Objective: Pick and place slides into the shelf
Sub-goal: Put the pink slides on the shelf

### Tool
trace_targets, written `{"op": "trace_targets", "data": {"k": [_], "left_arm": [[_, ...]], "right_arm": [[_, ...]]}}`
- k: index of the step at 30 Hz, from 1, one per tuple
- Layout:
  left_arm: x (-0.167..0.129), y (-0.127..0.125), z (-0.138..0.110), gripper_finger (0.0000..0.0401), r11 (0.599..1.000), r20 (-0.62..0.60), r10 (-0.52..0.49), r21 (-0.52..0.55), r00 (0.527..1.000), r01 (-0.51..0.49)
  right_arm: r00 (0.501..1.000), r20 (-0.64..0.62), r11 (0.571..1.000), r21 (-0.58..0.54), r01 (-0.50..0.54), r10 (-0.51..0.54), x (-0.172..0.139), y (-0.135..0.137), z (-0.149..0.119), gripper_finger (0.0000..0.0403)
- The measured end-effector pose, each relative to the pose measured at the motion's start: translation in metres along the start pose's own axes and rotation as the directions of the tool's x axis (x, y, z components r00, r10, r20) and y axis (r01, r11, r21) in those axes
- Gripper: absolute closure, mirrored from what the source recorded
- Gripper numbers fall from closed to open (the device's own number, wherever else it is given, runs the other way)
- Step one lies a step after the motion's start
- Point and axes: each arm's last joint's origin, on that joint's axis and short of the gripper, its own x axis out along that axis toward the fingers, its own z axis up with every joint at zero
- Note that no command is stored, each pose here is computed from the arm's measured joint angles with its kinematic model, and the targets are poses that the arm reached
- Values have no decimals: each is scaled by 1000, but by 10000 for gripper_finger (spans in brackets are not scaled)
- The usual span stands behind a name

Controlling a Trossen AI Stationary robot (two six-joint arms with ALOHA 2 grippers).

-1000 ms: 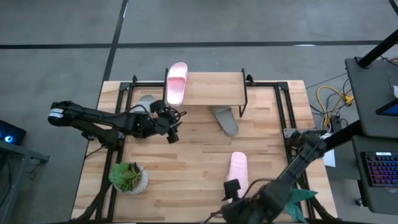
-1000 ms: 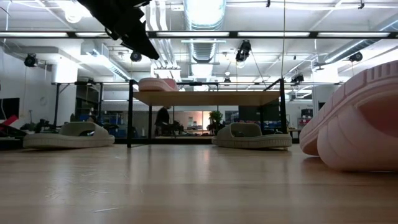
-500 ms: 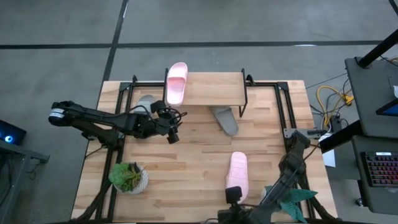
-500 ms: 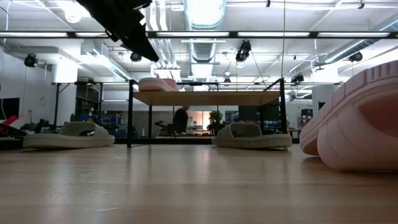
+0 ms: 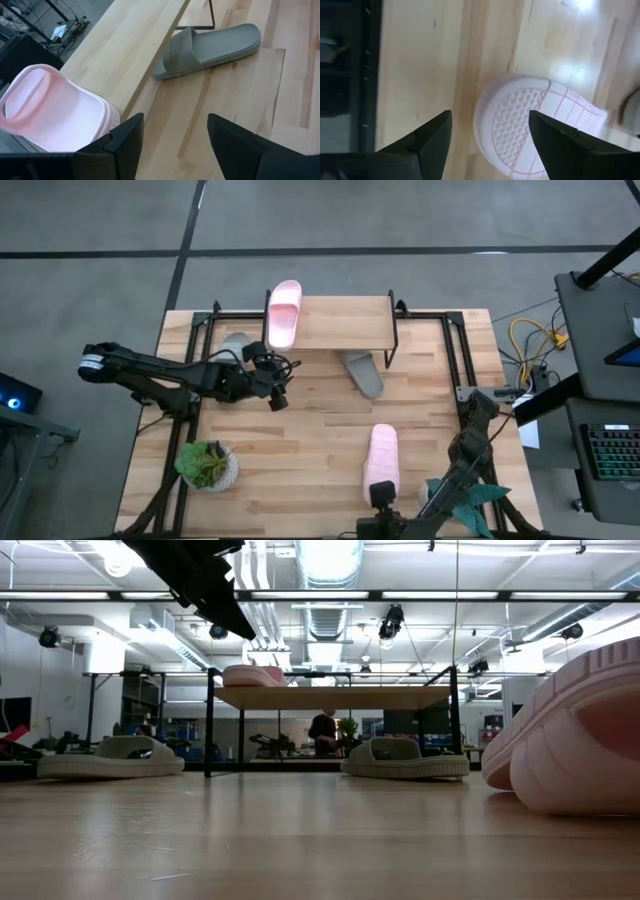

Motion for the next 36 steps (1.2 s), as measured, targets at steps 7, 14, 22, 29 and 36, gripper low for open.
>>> {"op": "trace_targets", "data": {"k": [7, 14, 22, 29, 36], "left_arm": [[0, 0, 0, 197, 1000, 0, 0, -2, 1000, 0], [0, 0, 0, 197, 1000, 0, 0, -6, 1000, 0], [0, 0, -1, 197, 1000, -1, -1, -5, 1000, 1], [1, -1, -3, 197, 1000, -9, -8, -1, 1000, 8], [5, -3, -13, 197, 1000, -33, -7, 16, 999, 8]], "right_arm": [[996, -19, 996, -26, 91, -91, 17, 8, -12, 149], [987, -40, 988, 8, 153, -153, 32, 10, -19, 149], [977, -13, 976, 25, 214, -214, 38, 8, -21, 149], [974, -6, 973, 32, 227, -227, 38, 8, -20, 149], [975, -31, 975, 27, 222, -221, 42, 8, -23, 176]]}}
